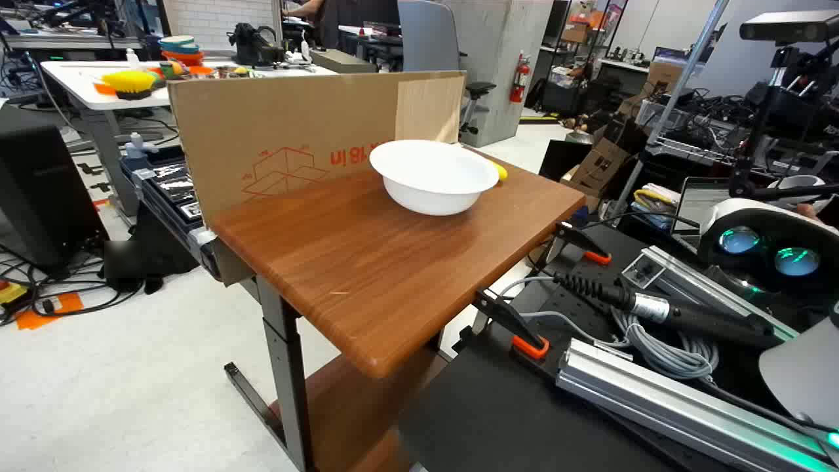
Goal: Put the yellow thing in the bowl
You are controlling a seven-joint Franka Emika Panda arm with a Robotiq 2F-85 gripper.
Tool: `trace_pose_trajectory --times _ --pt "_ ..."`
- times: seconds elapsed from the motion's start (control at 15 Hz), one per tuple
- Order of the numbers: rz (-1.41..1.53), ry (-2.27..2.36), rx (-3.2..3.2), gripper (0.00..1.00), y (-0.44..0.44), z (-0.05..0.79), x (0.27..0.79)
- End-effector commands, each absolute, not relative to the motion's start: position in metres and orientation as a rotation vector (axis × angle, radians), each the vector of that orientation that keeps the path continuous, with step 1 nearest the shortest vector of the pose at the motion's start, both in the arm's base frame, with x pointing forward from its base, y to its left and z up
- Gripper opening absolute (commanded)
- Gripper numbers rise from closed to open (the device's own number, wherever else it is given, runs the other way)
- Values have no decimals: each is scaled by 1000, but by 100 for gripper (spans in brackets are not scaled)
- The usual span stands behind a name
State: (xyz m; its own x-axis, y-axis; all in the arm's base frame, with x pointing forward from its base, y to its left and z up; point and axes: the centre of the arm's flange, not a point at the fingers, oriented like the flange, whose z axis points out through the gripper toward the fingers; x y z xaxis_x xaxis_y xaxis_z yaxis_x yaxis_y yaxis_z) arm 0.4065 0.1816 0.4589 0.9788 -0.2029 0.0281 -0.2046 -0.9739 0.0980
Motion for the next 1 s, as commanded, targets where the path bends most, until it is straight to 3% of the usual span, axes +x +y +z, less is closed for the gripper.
trace_pose_trajectory --times 0.0,0.93 --pt "28 -312 3025 100 182 459 407" --pt "-11 -225 3031 100 168 465 414"
